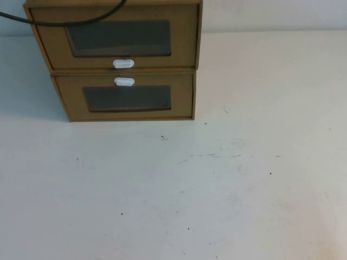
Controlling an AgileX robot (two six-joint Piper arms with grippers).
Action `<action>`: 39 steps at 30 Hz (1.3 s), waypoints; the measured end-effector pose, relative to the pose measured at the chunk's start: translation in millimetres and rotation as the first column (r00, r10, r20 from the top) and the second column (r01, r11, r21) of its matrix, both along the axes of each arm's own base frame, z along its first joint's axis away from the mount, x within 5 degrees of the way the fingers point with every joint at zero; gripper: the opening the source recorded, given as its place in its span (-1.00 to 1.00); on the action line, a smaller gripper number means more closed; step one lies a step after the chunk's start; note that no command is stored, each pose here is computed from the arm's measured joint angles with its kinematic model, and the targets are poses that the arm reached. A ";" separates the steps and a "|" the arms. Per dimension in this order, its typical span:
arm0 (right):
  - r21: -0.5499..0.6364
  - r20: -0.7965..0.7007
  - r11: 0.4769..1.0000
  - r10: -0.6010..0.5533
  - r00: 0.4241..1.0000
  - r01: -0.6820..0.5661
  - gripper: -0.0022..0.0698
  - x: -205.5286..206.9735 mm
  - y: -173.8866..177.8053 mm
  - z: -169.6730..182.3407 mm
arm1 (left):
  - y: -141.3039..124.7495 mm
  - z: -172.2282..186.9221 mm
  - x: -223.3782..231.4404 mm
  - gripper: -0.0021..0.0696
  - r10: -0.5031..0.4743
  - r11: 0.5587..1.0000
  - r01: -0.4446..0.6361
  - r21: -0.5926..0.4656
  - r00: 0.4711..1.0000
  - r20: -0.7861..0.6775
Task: Open the shoe box
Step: 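Pull the top drawer of the cardboard box fully open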
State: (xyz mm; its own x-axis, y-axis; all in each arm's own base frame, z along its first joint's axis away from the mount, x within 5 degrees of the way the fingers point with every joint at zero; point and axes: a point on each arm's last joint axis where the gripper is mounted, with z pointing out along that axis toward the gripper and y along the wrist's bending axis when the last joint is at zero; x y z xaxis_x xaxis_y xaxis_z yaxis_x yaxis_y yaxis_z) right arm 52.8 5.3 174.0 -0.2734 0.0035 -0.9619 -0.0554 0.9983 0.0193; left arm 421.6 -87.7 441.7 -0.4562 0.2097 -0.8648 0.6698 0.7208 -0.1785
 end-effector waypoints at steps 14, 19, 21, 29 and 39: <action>0.000 0.000 1.000 0.000 1.000 0.000 -0.98 0.0 0.0 0.0 | 3.1 -30.3 23.6 -0.96 0.043 0.995 -0.036 0.094 0.997 -0.072; 0.000 0.000 1.000 0.000 1.000 0.000 -0.98 0.0 0.0 0.0 | 3.2 -32.9 25.4 -0.96 0.048 0.995 -0.040 0.094 0.996 -0.082; 0.000 0.000 1.000 0.000 1.000 0.000 -0.98 0.0 0.0 0.0 | 2.9 -33.9 26.3 -0.96 0.047 0.995 -0.039 0.092 0.995 -0.084; 0.000 0.000 1.000 0.000 1.000 0.000 -0.98 0.0 0.0 0.0 | 2.6 -34.8 27.5 -0.96 0.045 0.995 -0.038 0.088 0.995 -0.085; 0.000 0.000 1.000 0.000 1.000 0.000 -0.98 0.0 0.0 0.0 | 2.4 -34.6 27.3 -0.96 0.043 0.996 -0.036 0.087 0.995 -0.086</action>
State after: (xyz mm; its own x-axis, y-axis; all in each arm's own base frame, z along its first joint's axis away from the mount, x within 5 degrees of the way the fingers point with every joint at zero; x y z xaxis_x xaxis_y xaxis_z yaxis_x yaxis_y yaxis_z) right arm 52.8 5.3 174.0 -0.2734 0.0035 -0.9619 -0.0554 0.9983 0.0193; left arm 448.9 -85.3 407.1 -0.5385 0.2613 -0.8011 0.6250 0.7615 -0.1718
